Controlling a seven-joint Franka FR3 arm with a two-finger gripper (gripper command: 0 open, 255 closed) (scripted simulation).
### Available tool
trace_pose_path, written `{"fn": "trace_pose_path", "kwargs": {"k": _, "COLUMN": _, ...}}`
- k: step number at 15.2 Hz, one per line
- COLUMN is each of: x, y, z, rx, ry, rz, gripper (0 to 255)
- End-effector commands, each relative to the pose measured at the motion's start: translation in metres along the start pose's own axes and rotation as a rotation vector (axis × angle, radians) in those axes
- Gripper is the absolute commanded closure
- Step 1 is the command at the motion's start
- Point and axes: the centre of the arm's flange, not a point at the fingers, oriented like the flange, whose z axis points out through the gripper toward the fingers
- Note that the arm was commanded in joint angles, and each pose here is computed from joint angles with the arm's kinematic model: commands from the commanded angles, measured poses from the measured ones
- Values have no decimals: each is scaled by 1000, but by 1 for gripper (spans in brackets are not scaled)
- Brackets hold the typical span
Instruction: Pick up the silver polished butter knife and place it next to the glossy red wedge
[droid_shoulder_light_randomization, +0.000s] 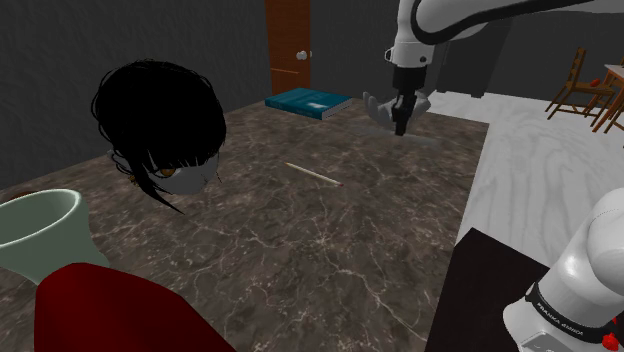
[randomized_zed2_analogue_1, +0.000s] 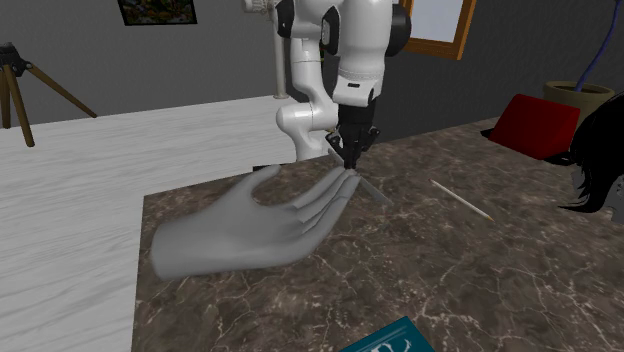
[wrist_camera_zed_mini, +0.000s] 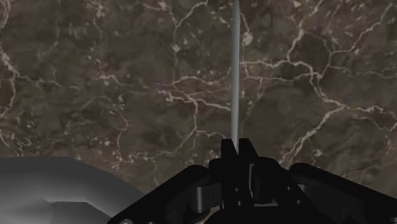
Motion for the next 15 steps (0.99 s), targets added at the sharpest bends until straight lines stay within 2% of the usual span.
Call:
{"fn": "trace_pose_path", "kwargs": {"k": 1, "x": -1, "y": -1, "z": -11, "rx": 0, "ry": 0, "rz": 0, "gripper": 255}}
{"fn": "trace_pose_path", "kwargs": {"k": 15, "x": -5, "y": -1, "z": -85, "rx": 0, "ry": 0, "rz": 0, "gripper": 255}}
